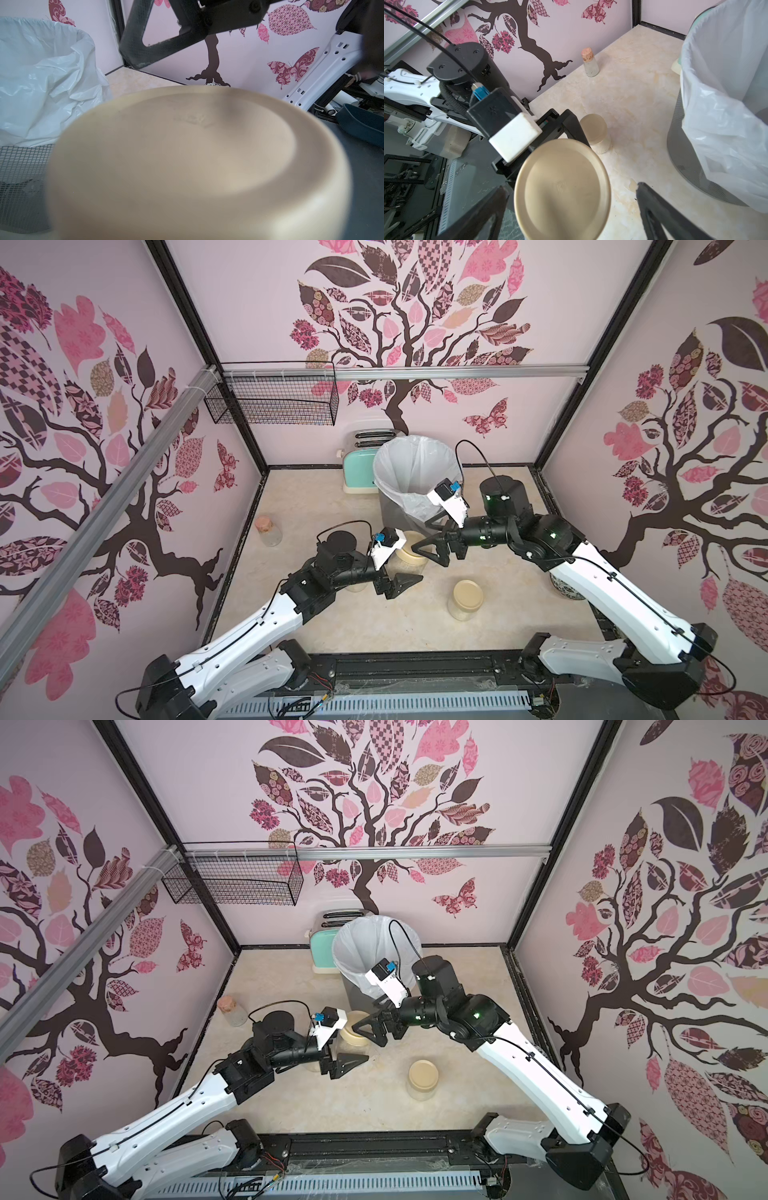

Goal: Empty moldy rice from jars
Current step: Unscrew the lid from the jar.

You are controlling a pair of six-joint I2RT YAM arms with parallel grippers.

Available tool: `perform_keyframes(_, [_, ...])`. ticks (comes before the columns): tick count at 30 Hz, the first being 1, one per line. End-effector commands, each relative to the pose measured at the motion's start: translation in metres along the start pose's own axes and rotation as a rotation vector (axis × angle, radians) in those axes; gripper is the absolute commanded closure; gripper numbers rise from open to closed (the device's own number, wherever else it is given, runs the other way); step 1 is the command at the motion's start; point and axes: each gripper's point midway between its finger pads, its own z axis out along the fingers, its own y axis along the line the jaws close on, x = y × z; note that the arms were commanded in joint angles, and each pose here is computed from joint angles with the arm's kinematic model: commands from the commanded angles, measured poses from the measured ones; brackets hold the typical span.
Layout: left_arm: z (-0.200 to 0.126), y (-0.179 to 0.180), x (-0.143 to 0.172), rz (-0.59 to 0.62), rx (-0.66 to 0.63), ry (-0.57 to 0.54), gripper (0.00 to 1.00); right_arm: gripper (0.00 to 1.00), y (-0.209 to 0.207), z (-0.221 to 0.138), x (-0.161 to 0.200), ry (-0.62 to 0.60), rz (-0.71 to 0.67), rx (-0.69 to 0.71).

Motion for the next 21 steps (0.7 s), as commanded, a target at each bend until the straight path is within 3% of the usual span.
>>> perform_keyframes(1, [-0.007, 0.000, -0.034, 0.059, -0.010, -0.114, 0.42, 0.00, 0.002, 0.002, 0.002, 0.038, 0.018, 0.054])
perform_keyframes(21, [-0.006, 0.001, -0.033, 0.054, -0.014, -0.114, 0.42, 0.01, 0.002, 0.020, 0.010, 0.093, 0.016, 0.049])
